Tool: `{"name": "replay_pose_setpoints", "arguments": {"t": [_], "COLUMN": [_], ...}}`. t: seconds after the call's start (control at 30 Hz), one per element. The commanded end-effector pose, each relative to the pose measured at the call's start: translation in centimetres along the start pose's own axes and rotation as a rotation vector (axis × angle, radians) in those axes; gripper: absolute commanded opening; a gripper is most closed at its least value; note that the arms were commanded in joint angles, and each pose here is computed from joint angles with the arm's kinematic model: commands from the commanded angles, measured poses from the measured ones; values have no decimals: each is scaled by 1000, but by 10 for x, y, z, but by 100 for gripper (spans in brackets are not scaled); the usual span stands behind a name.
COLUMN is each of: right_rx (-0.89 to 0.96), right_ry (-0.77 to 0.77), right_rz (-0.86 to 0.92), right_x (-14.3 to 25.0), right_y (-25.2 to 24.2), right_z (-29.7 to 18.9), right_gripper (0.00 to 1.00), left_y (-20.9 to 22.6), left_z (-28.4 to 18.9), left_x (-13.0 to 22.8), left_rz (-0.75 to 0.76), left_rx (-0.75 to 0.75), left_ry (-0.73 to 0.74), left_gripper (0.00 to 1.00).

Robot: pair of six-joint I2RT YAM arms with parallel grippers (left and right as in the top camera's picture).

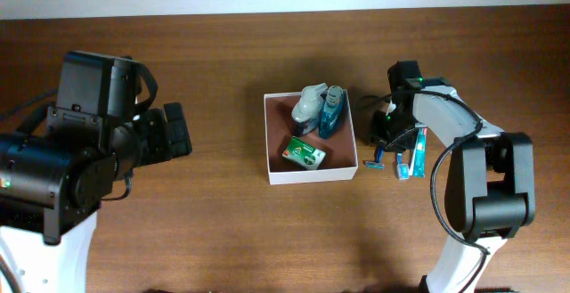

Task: Pack container
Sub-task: 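Reach the right gripper to the blue razor and grasp it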

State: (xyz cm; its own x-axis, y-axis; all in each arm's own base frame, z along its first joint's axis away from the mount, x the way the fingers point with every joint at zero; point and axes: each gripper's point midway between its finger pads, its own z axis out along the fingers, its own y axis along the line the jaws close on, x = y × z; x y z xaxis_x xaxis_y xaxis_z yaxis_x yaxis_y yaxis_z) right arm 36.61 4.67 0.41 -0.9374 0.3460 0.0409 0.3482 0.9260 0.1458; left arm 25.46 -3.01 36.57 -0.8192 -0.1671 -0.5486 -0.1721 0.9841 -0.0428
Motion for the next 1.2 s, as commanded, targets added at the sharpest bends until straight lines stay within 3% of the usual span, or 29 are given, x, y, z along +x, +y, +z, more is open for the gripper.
{"name": "replay_pose_setpoints", "arguments": {"t": [0.0,0.2,0.6,0.77,0.97,1.17], "right_rx": [20,166,162,107,80,80], "right_ry": [-13,-22,-18,10,16,14], "right_rz": [31,107,81,66,110,121], "right_x": [-3,1,2,6,7,6], "right_y": [-2,-29,-28,-18,-14,-14], "right_z": [-1,-2,-2,0,0,0], "right_gripper": [30,28,22,32,31,15], "left_y": [4,4,4,4,4,4], "left_z": [-4,-4,-4,-4,-4,-4], "left_x": [-1,-1,-1,-1,-1,-1], "left_rz": [7,7,7,7,7,7], "left_rx": [-11,-11,-11,-11,-11,-11], "left_ry": [-17,-17,-17,-17,-17,-17], "left_gripper": [99,99,99,99,99,99]}}
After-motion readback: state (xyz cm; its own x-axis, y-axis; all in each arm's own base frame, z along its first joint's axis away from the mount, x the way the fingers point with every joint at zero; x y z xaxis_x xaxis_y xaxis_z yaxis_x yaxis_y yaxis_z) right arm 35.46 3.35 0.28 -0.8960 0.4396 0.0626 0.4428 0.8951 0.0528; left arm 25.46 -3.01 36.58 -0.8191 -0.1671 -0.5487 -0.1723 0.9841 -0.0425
